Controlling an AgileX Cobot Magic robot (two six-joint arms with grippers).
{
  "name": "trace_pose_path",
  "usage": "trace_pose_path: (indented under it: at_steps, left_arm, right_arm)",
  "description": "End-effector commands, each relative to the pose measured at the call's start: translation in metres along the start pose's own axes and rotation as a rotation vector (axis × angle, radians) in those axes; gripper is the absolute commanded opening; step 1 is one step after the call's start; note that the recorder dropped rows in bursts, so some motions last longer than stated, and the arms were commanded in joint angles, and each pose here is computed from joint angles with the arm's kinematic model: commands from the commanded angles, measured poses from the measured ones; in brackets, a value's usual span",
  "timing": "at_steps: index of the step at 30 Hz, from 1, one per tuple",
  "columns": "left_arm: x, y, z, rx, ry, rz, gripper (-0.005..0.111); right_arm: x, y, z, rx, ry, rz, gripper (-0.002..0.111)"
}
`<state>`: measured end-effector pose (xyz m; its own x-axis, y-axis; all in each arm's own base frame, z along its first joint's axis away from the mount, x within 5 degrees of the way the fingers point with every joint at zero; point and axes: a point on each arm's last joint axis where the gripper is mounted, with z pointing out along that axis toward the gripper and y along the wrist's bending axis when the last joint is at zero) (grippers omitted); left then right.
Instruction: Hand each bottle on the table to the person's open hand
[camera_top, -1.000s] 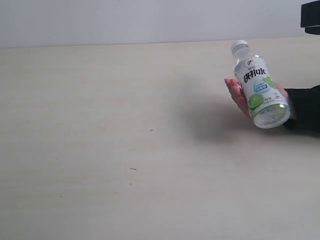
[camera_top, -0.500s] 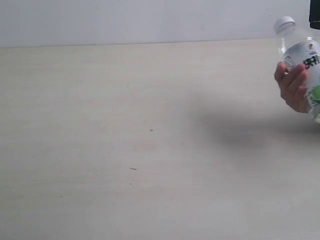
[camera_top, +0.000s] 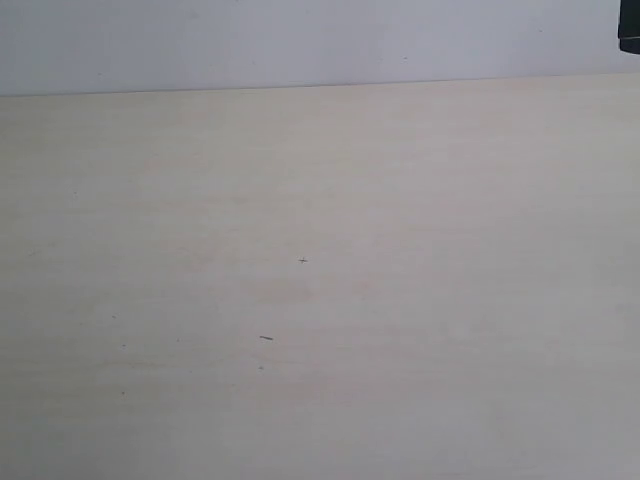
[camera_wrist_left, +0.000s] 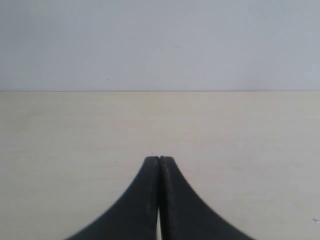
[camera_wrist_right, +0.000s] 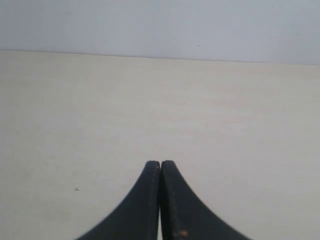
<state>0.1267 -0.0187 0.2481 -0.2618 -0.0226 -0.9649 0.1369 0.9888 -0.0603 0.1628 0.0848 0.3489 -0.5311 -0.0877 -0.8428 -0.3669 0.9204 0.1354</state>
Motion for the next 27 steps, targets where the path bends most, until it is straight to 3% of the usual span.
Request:
trace_pose_path:
  at_steps: [1,20,27]
  left_arm:
    - [0.000,0.000,-0.001,-0.002,-0.005,0.001,0.000]
    - [0.000,0.000,-0.001,-0.002,-0.005,0.001,0.000]
    - [0.000,0.000,-0.001,-0.002,-0.005,0.001,0.000]
  right_arm:
    - [0.000,-0.001,0.000,0.001,-0.019,-0.003,0.000]
    - [-0.001,-0.001,-0.003,-0.001,-0.027,-0.003,0.000]
    - [-0.005,-0.003,-0.040,-0.004,-0.183,-0.037,0.000]
